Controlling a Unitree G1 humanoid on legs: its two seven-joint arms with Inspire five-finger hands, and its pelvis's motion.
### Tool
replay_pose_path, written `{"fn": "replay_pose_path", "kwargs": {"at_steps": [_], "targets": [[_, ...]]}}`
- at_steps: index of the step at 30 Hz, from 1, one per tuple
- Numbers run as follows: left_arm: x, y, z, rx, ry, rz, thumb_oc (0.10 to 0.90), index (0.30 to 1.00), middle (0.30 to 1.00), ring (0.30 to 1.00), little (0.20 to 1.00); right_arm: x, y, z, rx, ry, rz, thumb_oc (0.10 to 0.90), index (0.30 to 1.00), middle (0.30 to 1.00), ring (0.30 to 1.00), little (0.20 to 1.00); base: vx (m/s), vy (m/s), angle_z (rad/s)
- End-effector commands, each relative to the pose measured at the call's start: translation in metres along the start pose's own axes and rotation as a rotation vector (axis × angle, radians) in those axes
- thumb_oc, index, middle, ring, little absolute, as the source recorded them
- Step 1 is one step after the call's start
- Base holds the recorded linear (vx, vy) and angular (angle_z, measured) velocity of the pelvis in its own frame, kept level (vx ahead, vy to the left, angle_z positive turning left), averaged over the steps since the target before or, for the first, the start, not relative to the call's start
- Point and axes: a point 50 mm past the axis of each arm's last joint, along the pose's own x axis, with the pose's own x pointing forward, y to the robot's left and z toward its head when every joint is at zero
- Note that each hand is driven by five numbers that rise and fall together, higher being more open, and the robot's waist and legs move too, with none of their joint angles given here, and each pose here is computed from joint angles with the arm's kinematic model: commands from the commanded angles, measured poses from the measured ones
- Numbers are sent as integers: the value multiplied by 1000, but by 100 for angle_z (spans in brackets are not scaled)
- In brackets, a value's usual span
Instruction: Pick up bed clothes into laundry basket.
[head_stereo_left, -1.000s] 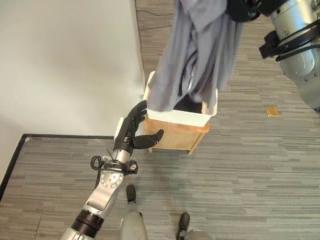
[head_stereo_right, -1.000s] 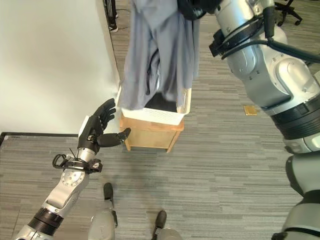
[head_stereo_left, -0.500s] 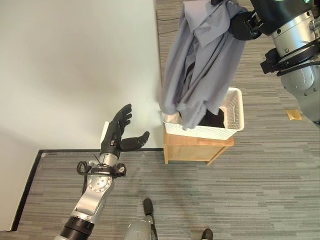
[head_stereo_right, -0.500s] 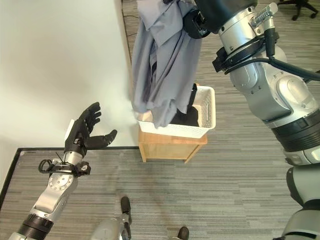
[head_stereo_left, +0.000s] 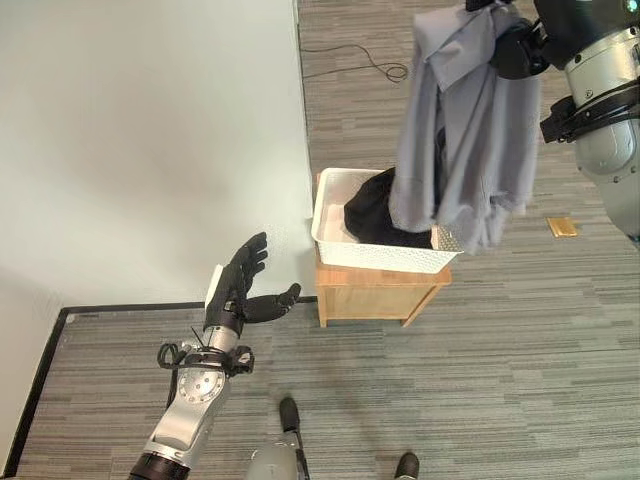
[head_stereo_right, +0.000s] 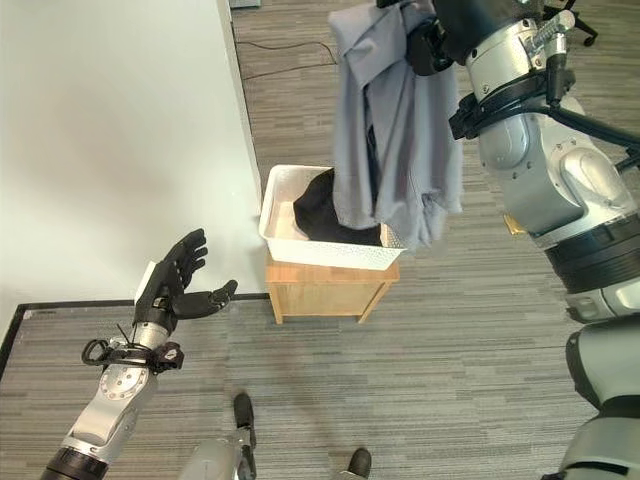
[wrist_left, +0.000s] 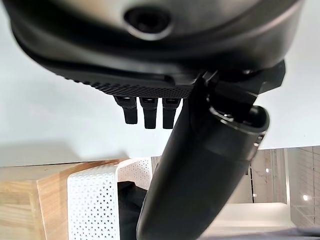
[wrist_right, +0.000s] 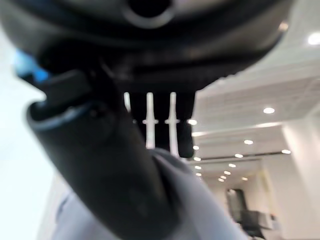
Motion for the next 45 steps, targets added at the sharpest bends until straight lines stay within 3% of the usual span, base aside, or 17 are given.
{"fn": "replay_pose_path", "kwargs": {"at_steps": [1, 17, 37, 38, 39, 45], "targets": [[8, -7, 38, -35, -210, -55, 800, 900, 900, 900, 900, 44, -83, 22, 15, -56, -326, 400, 300, 300, 300, 300, 0, 0, 0], [10, -9, 29, -45, -164, -72, 800, 900, 900, 900, 900, 54, -82, 28, 12, -36, -334, 400, 300, 300, 300, 300, -1, 1, 1], [29, -15, 50, -52, -253, -44, 800, 900, 900, 900, 900, 35, -28, 23, 17, 14, -203, 400, 300, 300, 300, 300, -59, -5, 3], [30, -16, 51, -51, -257, -49, 800, 900, 900, 900, 900, 33, -21, 25, 22, 12, -174, 480, 420, 420, 420, 420, 0, 0, 0], [31, -17, 52, -53, -259, -52, 800, 900, 900, 900, 900, 32, -18, 26, 21, 15, -162, 800, 900, 900, 900, 900, 0, 0, 0], [39, -27, 60, -44, -286, -88, 800, 900, 900, 900, 900, 32, -8, 26, -9, 37, -120, 800, 900, 900, 900, 900, -22, -4, 2]]}}
